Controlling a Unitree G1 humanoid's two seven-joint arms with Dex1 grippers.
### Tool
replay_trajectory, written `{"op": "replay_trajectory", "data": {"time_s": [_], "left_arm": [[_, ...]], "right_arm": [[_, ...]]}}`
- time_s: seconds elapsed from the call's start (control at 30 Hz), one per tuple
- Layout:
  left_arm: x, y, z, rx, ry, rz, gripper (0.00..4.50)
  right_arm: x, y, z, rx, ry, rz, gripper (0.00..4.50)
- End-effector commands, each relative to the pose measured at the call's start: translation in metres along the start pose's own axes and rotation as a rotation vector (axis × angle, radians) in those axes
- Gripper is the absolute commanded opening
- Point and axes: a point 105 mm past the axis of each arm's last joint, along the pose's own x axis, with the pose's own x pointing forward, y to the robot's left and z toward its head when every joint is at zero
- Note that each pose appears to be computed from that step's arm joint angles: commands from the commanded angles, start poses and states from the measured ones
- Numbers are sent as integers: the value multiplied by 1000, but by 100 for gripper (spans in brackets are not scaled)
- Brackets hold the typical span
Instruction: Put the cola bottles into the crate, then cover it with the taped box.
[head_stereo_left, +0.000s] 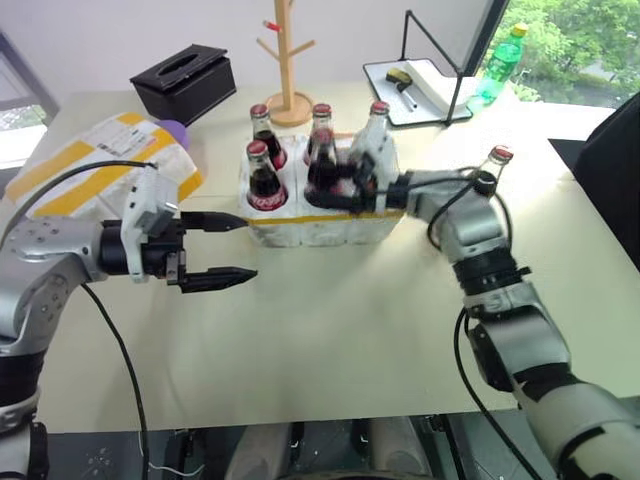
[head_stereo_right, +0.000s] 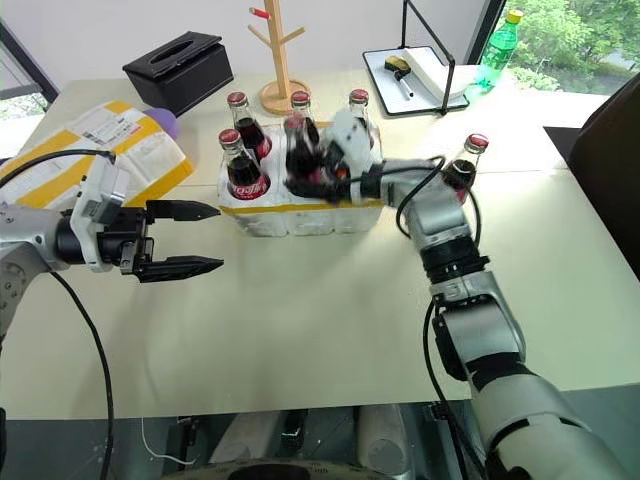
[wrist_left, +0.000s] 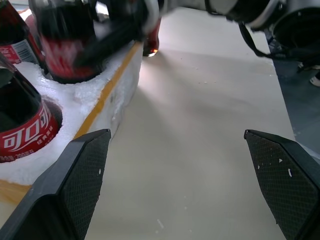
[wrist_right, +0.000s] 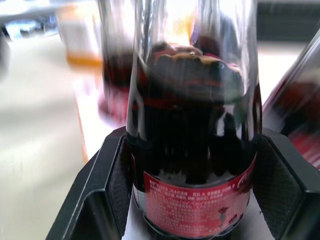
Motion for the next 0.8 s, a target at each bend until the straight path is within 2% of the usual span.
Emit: {"op": "replay_trajectory", "data": {"time_s": [0.03, 0.13, 0.23, 0.3, 0.37, 0.5, 0.63, 0.8], "left_arm": [[-1, 0, 12, 51, -23, 5, 450], [-1, 2, 13, 52, -25, 7, 450], [0, 4, 15, 55, -32, 7, 450], [2, 5, 17, 58, -36, 5, 450], [4, 5, 18, 62, -40, 3, 450], [5, 6, 20, 64, -46, -1, 450], [7, 7, 22, 62, -57, -7, 450], [13, 7, 22, 54, -73, -28, 450]], "right_arm": [[1, 0, 12, -22, -25, -2, 264], [-2, -1, 16, -25, -26, -4, 264], [-1, -3, 8, -5, 7, -12, 264], [2, -4, 2, 31, 25, -19, 370], [4, -3, -2, 35, 35, -22, 447], [2, -1, 1, 29, 22, -28, 447], [-15, -1, 12, 7, -7, -63, 447], [-58, 8, 35, -14, -49, -144, 447]]}}
